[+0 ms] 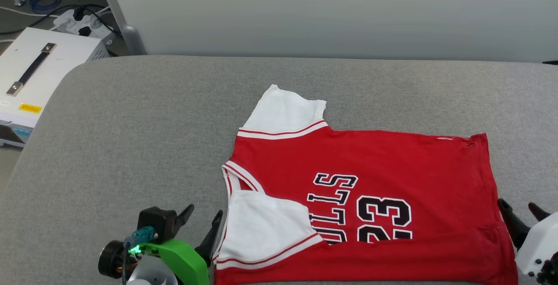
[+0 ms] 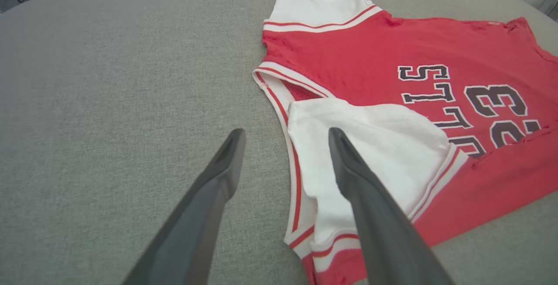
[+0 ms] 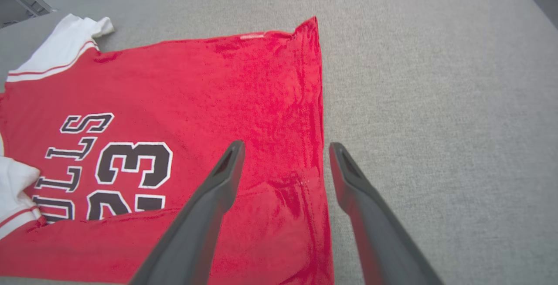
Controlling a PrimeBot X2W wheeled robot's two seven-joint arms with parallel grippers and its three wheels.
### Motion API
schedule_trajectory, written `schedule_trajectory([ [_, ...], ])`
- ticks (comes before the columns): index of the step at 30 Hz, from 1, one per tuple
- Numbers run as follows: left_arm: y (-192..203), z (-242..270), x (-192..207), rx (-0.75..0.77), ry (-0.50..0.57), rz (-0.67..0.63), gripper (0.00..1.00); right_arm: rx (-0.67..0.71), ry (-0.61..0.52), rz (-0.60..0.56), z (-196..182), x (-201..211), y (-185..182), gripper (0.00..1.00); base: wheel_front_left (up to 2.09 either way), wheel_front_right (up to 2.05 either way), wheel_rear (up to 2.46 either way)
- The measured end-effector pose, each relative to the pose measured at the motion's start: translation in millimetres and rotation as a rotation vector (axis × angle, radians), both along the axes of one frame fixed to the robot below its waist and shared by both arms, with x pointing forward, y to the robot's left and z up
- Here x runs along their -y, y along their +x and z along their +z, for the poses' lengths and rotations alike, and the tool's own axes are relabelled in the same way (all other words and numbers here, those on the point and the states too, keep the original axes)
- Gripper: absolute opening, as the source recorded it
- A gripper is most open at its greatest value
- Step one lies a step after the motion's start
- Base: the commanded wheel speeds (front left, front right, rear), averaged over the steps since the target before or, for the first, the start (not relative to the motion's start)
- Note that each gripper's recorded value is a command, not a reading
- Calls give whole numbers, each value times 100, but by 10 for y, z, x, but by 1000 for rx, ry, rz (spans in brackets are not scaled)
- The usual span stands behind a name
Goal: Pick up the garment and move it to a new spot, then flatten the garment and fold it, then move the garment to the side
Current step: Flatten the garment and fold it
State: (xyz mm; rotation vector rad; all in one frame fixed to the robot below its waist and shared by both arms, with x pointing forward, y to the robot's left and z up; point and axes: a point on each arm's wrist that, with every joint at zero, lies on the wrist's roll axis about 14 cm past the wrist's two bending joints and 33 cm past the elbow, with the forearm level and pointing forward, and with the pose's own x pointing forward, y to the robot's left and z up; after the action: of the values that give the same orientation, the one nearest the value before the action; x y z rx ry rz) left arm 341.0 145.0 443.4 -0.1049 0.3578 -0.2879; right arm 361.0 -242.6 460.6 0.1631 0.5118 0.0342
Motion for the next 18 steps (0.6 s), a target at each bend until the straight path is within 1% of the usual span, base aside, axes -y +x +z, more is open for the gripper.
schedule_trajectory([
  [3, 110, 256, -64, 132, -14, 38, 100, 176, -3, 3, 345, -33, 125, 100, 0, 0, 0],
  [6, 203, 509, -128, 250, -43, 94, 100, 334, -41, 20, 638, -63, 191, 100, 0, 0, 0],
  [8, 253, 658, -163, 307, -76, 139, 100, 422, -13, 7, 772, -106, 204, 100, 0, 0, 0],
  [14, 324, 1088, -243, 462, -123, 220, 100, 585, 33, 2, 990, -247, 202, 100, 0, 0, 0],
  [18, 257, 1123, -269, 497, -134, 250, 100, 622, 37, 5, 980, -309, 163, 100, 0, 0, 0],
])
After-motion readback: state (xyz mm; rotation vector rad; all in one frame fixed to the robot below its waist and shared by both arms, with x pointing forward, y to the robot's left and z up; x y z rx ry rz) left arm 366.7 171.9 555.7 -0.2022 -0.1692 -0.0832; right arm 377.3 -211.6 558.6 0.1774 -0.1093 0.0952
